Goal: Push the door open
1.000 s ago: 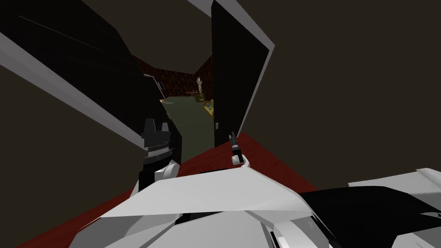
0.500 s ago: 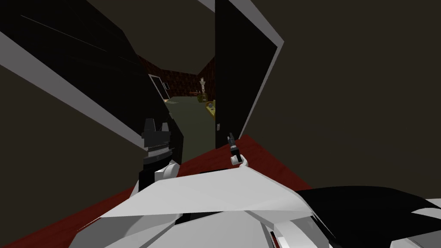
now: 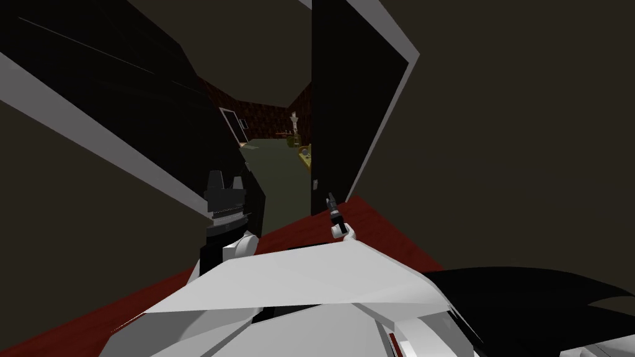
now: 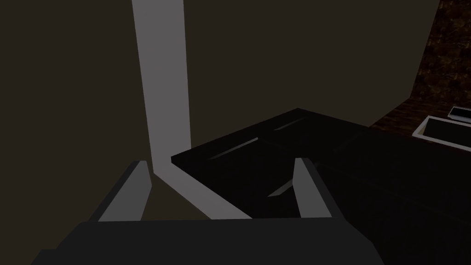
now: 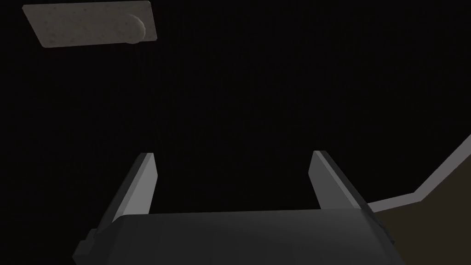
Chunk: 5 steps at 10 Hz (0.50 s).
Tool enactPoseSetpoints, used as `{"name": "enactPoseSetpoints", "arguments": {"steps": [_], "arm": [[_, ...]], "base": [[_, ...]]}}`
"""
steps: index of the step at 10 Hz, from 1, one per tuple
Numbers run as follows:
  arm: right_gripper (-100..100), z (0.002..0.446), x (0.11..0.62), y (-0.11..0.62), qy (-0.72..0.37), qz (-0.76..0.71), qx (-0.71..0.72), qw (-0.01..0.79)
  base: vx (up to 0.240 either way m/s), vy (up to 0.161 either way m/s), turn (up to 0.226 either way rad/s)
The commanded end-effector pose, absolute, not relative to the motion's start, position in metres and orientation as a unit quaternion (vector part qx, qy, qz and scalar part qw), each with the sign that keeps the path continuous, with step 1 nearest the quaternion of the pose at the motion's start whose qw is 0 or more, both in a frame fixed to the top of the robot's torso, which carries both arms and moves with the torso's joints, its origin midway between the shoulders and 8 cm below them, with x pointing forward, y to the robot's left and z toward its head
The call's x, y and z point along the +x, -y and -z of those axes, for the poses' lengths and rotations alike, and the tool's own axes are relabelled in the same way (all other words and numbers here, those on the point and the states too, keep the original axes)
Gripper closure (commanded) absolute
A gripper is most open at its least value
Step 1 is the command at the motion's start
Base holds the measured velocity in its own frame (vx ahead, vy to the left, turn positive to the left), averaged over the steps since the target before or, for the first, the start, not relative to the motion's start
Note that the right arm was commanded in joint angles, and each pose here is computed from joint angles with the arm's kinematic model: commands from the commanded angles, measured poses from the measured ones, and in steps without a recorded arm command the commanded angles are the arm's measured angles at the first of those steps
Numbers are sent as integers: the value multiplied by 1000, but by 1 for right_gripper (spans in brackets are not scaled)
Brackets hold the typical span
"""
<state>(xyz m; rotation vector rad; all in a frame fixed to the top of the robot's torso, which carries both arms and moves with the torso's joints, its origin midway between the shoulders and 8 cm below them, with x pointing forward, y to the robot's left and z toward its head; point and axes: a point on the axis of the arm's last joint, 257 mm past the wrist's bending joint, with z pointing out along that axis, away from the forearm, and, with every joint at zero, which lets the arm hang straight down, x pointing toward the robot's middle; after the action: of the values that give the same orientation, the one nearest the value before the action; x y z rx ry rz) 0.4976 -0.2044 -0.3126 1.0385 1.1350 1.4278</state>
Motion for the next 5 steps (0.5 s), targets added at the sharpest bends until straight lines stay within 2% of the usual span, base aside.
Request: {"name": "enactPoseSetpoints", "arguments": {"steps": [1, 5], "arm": [[-100, 322, 499, 202, -477, -586, 432, 493], [-100, 346, 500, 193, -500, -576, 437, 477]], "base": [[52, -17, 60], [83, -39, 80]]}}
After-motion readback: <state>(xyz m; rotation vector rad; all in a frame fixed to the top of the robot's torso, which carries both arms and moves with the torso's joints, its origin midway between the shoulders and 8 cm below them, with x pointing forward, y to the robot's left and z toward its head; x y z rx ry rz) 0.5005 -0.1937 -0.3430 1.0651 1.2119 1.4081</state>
